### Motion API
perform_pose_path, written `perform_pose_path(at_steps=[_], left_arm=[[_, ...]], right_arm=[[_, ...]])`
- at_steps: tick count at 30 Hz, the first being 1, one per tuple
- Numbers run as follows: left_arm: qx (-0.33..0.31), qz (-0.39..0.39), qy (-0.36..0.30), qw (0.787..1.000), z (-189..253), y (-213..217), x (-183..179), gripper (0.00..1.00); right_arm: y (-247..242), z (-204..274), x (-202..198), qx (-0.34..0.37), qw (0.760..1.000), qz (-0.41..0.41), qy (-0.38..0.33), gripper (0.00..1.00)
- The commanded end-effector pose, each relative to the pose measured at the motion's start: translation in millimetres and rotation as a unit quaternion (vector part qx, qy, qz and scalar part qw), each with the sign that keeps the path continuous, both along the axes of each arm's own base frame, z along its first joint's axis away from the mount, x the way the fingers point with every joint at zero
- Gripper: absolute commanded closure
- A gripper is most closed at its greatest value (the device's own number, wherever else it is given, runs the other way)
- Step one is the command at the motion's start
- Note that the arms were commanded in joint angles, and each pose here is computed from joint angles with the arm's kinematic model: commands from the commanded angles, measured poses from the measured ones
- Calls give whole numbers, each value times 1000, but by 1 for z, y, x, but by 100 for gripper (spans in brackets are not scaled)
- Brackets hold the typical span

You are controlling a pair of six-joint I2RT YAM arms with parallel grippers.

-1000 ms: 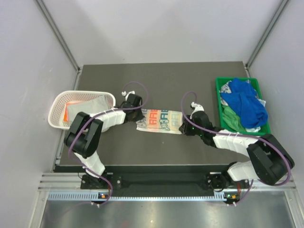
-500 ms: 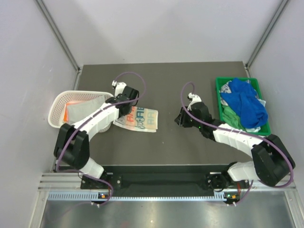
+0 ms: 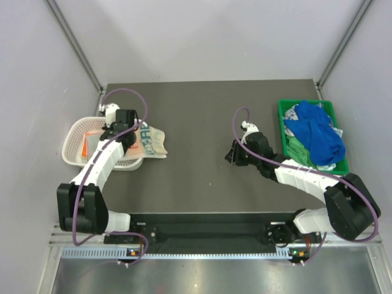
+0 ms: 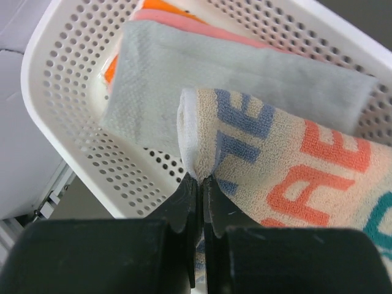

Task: Fold and stack the towels
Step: Neatly place the folded towel into the bin

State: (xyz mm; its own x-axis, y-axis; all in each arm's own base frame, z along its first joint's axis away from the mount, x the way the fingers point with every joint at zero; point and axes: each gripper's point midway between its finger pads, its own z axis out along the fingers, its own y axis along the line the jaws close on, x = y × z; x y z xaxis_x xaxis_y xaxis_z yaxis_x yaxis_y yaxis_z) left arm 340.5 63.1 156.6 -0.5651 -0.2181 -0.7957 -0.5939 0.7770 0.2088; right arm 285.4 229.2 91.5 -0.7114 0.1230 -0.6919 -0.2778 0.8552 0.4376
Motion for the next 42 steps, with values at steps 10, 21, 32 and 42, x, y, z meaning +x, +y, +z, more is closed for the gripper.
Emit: perform_pose_path(at_steps=[10, 21, 32, 42], left_arm=[[7, 87, -117, 989, 28, 87, 10, 100], [-55, 157, -116, 979, -9, 144, 19, 84], [-91, 186, -161, 965, 8, 142, 17, 1], [-111, 107, -210, 965, 38, 78, 26, 1]], right_arm=[[7, 26, 11, 16, 999, 10, -32, 66], [5, 21, 6, 12, 999, 17, -33, 66], [2, 21, 2, 10, 999, 21, -37, 63], [1, 46, 9, 8, 998, 18, -64, 41]])
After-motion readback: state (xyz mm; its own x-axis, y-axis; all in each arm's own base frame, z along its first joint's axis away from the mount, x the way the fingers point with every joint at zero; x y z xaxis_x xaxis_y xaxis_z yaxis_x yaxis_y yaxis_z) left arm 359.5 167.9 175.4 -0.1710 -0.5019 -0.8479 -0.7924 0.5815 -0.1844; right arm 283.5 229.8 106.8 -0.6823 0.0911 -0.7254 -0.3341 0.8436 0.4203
